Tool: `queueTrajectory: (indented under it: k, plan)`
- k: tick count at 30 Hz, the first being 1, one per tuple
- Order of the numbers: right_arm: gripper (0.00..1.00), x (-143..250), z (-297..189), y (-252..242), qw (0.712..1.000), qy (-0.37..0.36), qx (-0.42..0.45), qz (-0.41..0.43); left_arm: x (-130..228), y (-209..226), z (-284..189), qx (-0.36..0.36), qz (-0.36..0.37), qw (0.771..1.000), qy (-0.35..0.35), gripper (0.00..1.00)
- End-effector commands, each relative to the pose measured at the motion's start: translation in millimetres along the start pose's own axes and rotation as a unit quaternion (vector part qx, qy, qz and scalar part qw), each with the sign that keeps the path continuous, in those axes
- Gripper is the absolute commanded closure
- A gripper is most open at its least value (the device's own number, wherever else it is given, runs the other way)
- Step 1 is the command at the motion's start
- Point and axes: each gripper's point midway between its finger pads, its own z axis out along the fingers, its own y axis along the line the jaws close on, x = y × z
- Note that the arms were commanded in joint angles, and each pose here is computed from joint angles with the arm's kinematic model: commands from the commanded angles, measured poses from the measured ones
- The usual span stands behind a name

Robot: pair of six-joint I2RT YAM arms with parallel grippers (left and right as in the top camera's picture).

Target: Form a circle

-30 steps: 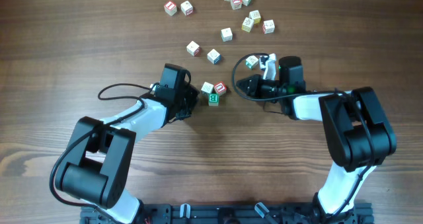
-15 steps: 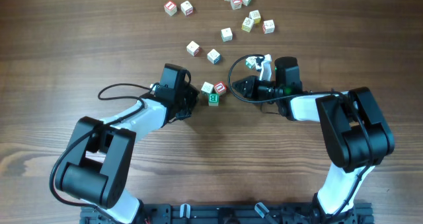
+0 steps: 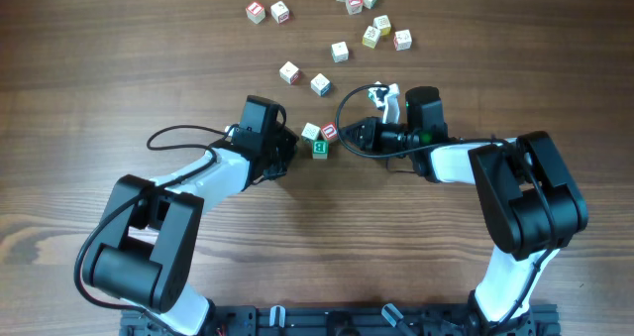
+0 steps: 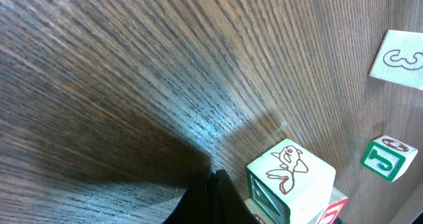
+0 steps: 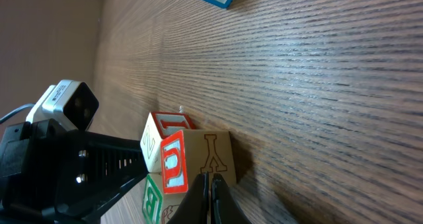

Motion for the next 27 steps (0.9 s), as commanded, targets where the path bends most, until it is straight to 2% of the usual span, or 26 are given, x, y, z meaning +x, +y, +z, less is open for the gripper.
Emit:
queueTrajectory:
  k: [1,16,27]
  plan:
    - [0.96,11,4,-5,1.0,0.015,-0.004,-0.002,18,64,21,-0.091,-0.003,0.996,0.025,0.96]
    - [0.96,10,9,3,1.0,0.01,-0.008,-0.022,18,64,21,-0.091,-0.005,0.996,0.025,0.96]
    - [0.96,-16,-11,-26,0.999,-0.035,0.026,0.004,18,64,21,-0.091,-0.005,0.996,0.025,0.96]
